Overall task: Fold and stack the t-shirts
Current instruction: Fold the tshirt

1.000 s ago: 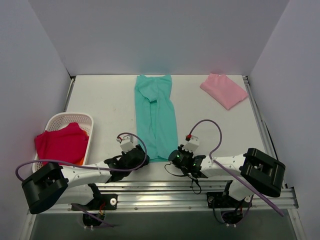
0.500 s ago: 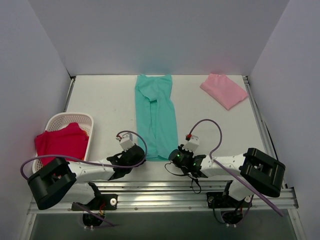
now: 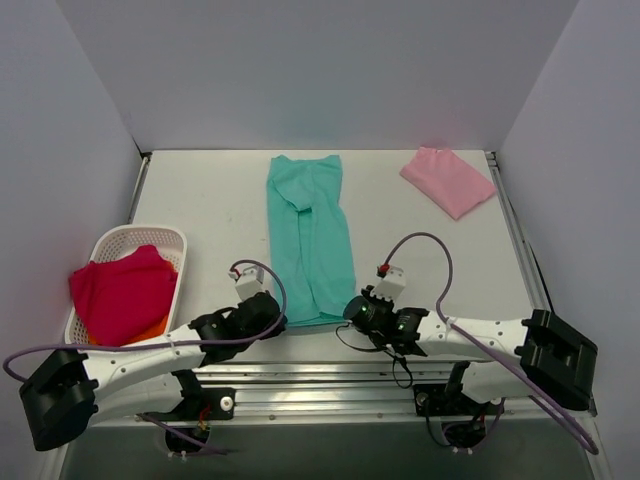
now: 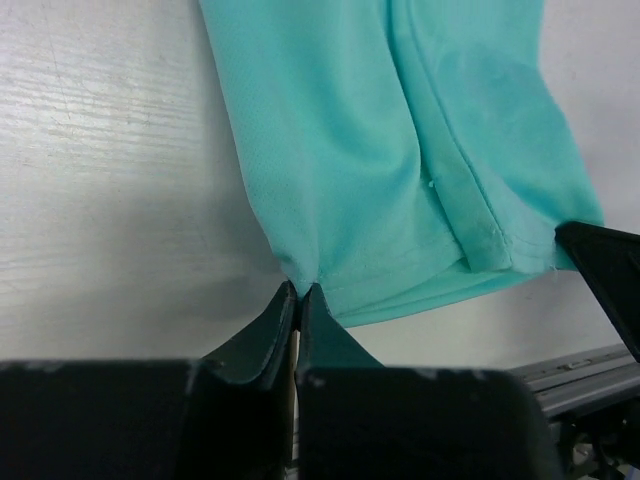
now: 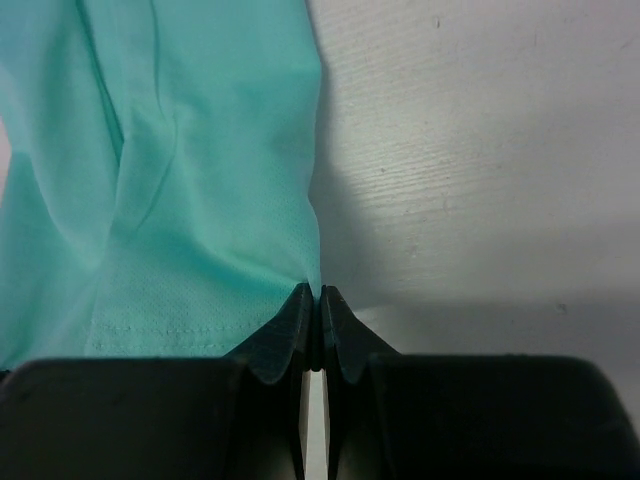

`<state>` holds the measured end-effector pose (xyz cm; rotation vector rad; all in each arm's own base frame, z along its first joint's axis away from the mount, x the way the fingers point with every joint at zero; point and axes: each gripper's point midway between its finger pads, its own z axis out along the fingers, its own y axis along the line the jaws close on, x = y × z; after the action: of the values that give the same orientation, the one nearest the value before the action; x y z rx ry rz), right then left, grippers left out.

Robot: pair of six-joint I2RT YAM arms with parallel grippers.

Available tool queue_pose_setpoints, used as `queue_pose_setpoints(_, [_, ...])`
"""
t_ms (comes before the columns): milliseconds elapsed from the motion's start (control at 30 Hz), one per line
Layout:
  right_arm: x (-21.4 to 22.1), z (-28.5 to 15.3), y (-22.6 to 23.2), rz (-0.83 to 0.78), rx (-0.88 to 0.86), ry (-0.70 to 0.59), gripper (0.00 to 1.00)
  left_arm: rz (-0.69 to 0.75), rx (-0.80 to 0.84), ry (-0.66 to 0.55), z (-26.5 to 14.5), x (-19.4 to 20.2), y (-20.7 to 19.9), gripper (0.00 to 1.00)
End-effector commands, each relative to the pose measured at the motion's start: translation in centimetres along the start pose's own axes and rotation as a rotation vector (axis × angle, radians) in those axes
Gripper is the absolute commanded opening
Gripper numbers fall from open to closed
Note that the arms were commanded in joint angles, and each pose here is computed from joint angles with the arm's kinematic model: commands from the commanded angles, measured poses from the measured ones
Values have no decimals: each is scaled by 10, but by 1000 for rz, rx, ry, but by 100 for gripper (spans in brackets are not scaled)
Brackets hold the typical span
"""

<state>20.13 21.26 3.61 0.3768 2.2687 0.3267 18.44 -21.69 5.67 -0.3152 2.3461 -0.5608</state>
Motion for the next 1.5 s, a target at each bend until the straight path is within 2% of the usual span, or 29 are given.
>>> queue_pose_setpoints(0, [-22, -14, -8, -52, 50, -55, 0, 31, 9, -7, -22, -14, -6, 2])
queue_pose_setpoints(367, [-81, -32, 40, -79, 25, -184, 0, 32, 56, -161, -52, -80, -42, 2])
queue_pose_setpoints(633, [-125, -16, 64, -97, 97, -270, 0, 10, 72, -254, -51, -130, -59, 2])
queue_pose_setpoints(967, [-170, 12, 75, -83, 155, -310, 0, -15, 53, -238, -12, -159, -64, 2])
queue_pose_setpoints(1200, [-189, 56, 73, -67, 206, -276, 0, -38, 32, -232, 27, -182, -73, 2])
queue_pose_setpoints(1233, [-197, 60, 76, -53, 203, -280, 0, -50, 36, -250, 29, -194, -77, 2])
queue_pose_setpoints(1467, [-202, 103, 76, -59, 232, -242, 0, -69, -5, -228, 69, -219, -62, 2])
